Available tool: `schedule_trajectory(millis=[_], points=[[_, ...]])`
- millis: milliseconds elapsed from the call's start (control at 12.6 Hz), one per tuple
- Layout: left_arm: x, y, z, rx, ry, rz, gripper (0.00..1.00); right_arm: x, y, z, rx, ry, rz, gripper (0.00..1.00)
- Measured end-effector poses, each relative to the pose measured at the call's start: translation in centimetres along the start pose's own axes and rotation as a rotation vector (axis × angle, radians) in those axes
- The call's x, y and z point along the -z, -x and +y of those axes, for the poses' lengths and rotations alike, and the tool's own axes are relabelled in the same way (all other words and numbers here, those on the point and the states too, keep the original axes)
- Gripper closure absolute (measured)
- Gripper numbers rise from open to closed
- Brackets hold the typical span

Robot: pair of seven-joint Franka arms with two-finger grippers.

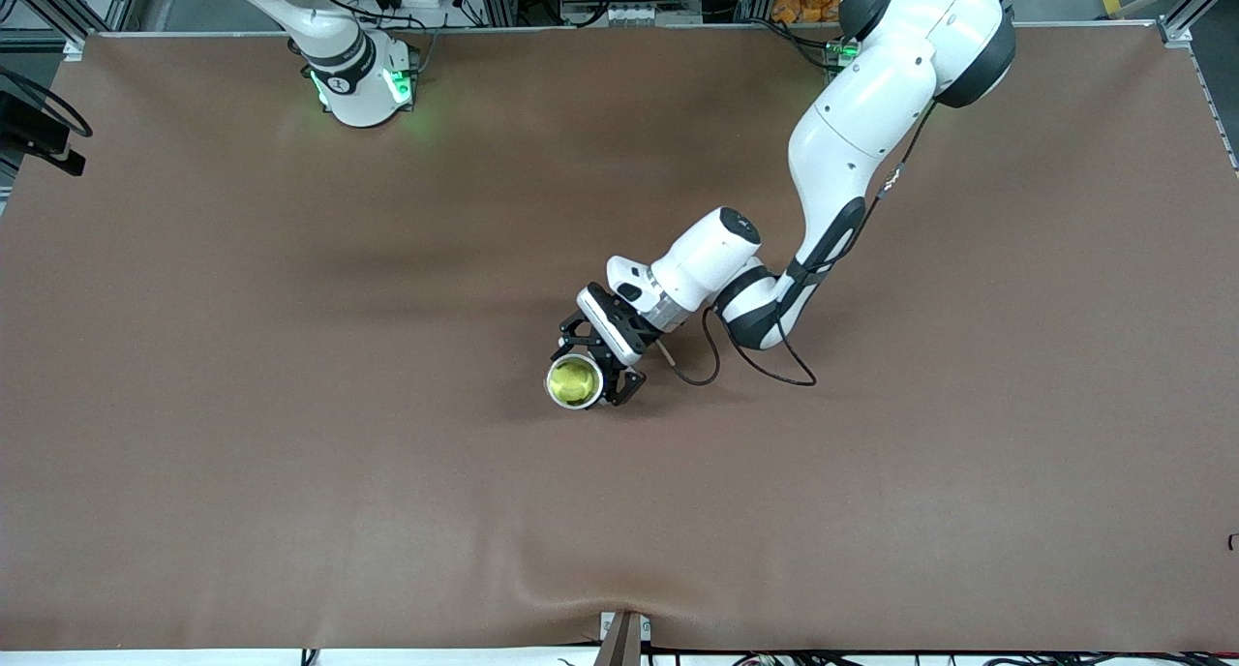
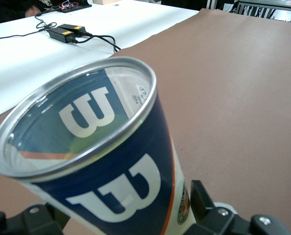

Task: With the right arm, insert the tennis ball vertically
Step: 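Lower the can upright onto the table with the left gripper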

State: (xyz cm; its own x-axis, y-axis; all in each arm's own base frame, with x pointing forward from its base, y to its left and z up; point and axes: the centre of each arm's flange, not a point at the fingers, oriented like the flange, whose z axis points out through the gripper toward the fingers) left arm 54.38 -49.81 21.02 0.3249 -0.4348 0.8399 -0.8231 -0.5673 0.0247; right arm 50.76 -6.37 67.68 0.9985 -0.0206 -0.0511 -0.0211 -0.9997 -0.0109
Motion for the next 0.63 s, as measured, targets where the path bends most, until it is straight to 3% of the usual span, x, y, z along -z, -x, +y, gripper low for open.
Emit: schedule_trajectory(millis=[632], points=[[-0.12,-0.17,0.83,-0.002,0.012,0.002,0.00,-0.08,-0.06,0.05,-0.001,0.000,-0.002,0.00]])
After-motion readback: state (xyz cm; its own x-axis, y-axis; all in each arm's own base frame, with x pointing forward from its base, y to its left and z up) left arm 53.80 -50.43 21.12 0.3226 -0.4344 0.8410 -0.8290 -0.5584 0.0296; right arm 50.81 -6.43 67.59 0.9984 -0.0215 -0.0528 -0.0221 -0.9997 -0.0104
